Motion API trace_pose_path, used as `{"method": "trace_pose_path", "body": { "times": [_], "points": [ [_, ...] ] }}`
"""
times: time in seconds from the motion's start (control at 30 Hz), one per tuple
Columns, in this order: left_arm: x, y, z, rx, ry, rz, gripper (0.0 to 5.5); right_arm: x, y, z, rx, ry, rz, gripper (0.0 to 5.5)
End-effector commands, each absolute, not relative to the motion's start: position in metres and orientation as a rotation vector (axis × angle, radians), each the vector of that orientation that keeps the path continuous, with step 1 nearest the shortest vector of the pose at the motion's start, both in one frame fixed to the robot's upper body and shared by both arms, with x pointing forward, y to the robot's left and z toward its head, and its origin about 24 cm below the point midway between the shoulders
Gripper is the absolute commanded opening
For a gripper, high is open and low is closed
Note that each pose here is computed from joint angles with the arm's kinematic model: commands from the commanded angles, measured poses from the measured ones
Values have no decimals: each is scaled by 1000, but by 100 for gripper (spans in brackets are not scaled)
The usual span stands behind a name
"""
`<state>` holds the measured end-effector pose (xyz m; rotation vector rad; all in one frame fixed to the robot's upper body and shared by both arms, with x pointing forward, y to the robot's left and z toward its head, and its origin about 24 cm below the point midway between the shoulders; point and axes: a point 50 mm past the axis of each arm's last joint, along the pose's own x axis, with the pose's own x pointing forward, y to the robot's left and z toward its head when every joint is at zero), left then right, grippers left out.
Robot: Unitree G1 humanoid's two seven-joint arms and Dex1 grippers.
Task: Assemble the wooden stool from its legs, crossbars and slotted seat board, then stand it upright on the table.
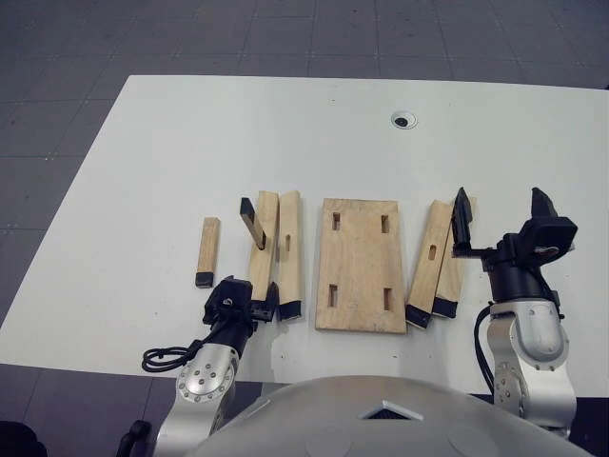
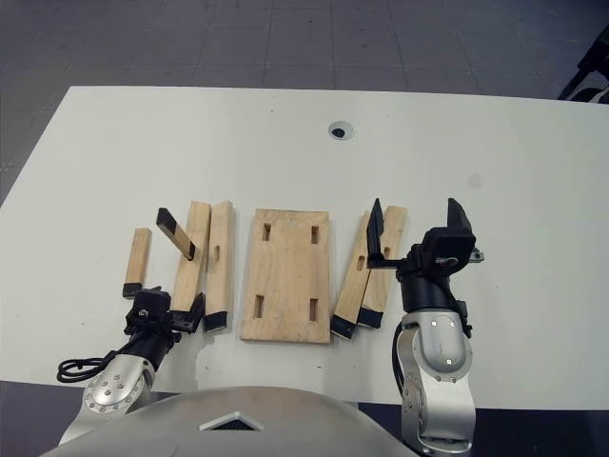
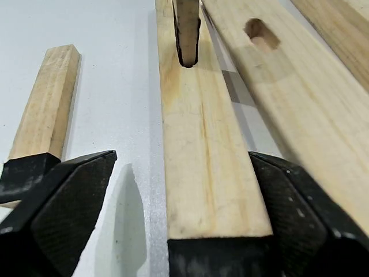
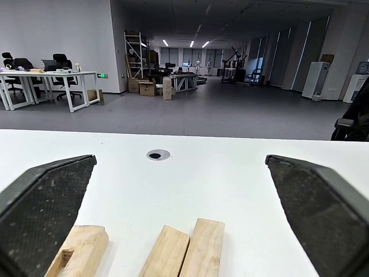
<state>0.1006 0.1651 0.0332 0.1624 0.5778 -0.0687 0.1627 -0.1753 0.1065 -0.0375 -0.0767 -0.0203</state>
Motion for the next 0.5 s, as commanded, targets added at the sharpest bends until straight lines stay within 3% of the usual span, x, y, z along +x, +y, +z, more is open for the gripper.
{"method": "trace_pose_path", "body": {
  "times": [0.03, 0.33, 0.5],
  "points": [
    [98, 165, 31, 183, 610, -59, 412, 162, -175, 108, -35, -72, -12, 550],
    [99, 169, 29, 190, 613, -35, 412, 160, -175, 108, -31, -72, -21, 550],
    [91, 170, 16, 146, 720, -8, 332, 160, -174, 109, -31, -77, -23, 550]
  ]
}}
